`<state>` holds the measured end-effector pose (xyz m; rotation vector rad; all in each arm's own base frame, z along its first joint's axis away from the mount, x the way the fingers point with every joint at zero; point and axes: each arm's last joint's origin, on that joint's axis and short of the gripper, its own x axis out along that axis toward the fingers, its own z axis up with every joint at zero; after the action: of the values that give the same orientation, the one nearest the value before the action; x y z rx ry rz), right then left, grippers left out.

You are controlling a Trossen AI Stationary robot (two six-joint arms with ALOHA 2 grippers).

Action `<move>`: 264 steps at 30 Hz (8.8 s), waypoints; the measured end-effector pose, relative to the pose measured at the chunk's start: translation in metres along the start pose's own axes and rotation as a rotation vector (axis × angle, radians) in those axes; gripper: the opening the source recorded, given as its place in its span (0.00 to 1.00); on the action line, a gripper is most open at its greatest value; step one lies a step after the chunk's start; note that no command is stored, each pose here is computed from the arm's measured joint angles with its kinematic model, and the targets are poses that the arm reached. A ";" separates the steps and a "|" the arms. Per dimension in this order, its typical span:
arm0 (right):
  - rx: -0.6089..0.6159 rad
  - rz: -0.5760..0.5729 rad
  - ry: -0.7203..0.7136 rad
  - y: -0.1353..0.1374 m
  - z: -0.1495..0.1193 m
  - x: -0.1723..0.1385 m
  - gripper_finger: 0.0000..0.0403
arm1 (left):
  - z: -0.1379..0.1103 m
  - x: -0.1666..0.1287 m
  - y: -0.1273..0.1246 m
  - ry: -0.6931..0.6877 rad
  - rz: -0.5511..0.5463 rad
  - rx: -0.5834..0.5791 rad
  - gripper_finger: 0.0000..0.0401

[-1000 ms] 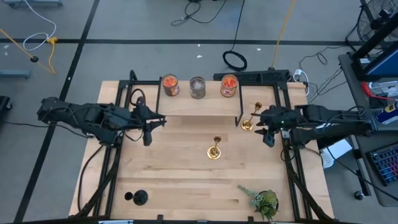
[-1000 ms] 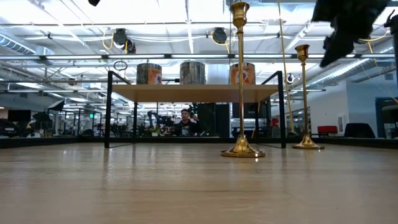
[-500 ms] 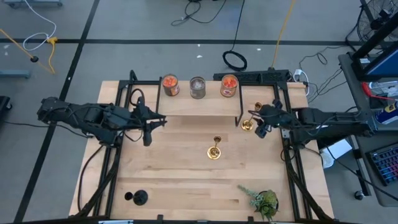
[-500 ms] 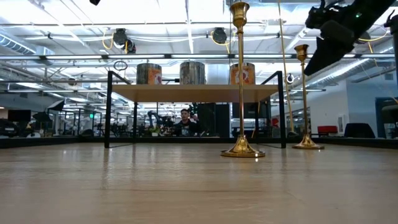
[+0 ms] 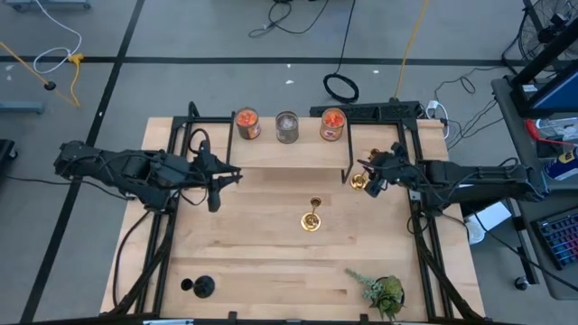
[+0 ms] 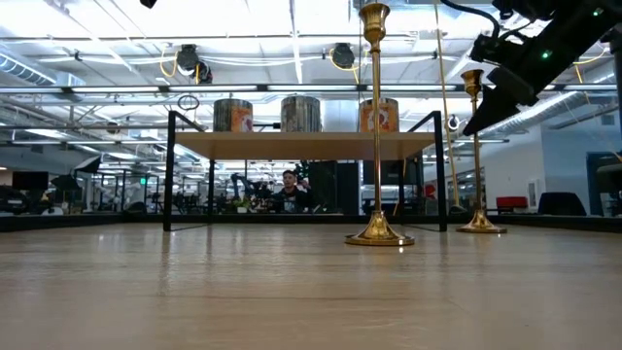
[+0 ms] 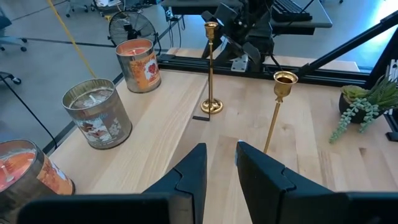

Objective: Pick & Place candle stick holders
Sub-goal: Put the top brown candle holder on the shelf, then put the brown candle holder on the shelf, then put the black candle holder on the shelf

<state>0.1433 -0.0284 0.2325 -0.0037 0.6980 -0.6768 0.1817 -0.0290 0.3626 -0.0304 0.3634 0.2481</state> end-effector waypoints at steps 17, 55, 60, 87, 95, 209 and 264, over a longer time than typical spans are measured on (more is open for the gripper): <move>0.084 0.204 -0.047 -0.006 0.016 -0.024 0.03 | -0.001 0.000 0.000 0.009 0.002 0.002 0.23; -0.089 0.436 -0.124 0.006 0.197 -0.048 0.03 | -0.001 0.000 0.000 0.006 0.003 0.009 0.23; -0.075 0.362 -0.048 -0.003 0.198 -0.019 0.03 | -0.001 0.000 0.000 0.006 0.003 0.007 0.23; 0.025 0.282 -0.017 -0.024 0.200 0.002 0.22 | -0.001 0.001 0.000 0.010 0.001 0.011 0.23; -0.001 0.281 -0.021 -0.027 0.198 -0.006 0.36 | -0.001 0.000 0.000 0.010 0.001 0.011 0.23; 0.029 0.238 -0.655 0.082 0.185 0.086 0.03 | -0.042 0.041 -0.044 0.079 -0.102 0.159 0.23; -0.101 0.096 -0.380 0.122 0.149 0.076 0.38 | -0.043 0.023 -0.065 0.098 -0.168 0.092 0.23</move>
<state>0.3447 -0.0078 0.2763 -0.1863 0.3629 -0.5282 0.2036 -0.0899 0.3136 0.0177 0.4671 0.0633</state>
